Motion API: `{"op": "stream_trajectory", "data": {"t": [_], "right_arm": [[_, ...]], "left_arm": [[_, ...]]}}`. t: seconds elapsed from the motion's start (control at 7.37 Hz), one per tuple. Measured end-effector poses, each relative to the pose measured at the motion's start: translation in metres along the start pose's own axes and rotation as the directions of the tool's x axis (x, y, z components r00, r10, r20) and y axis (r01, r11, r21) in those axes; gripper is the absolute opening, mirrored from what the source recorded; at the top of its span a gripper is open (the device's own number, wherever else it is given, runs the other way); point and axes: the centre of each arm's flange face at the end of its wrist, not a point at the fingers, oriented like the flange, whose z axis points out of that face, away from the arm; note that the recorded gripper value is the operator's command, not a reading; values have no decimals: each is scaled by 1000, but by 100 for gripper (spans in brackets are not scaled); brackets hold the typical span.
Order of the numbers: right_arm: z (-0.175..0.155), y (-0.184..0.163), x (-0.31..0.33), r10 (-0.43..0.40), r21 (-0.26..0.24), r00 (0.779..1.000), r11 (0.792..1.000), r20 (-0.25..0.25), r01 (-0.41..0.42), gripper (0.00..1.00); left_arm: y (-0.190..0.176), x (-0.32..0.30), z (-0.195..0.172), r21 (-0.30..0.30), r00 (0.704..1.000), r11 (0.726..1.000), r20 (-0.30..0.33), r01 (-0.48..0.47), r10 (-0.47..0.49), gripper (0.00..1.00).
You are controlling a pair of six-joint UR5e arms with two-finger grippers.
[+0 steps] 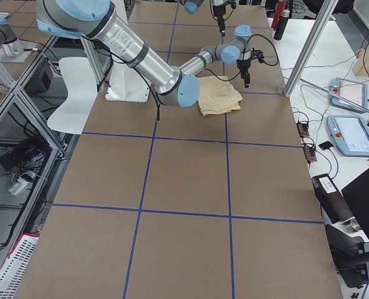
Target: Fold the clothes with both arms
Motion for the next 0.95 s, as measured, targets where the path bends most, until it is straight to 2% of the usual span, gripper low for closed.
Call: {"op": "stream_trajectory", "data": {"t": [0.14, 0.41, 0.68, 0.95], "right_arm": [[-13, -4, 52, 0, -45, 1000, 999, -10, -1, 100], [-21, 9, 187, -37, -80, 999, 996, -6, 37, 100], [-37, 40, 340, -140, -92, 990, 986, 13, 141, 100], [-56, 80, 480, -204, -101, 976, 972, 77, 211, 100]], "left_arm": [[-10, -36, -14, 33, 999, 999, 35, -41, 40, 99], [-35, -121, -50, 93, 979, 983, 142, -159, 145, 99], [-58, -207, -87, 81, 910, 933, 261, -352, 320, 99], [-80, -313, -117, 8, 836, 893, 357, -450, 418, 99]]}}
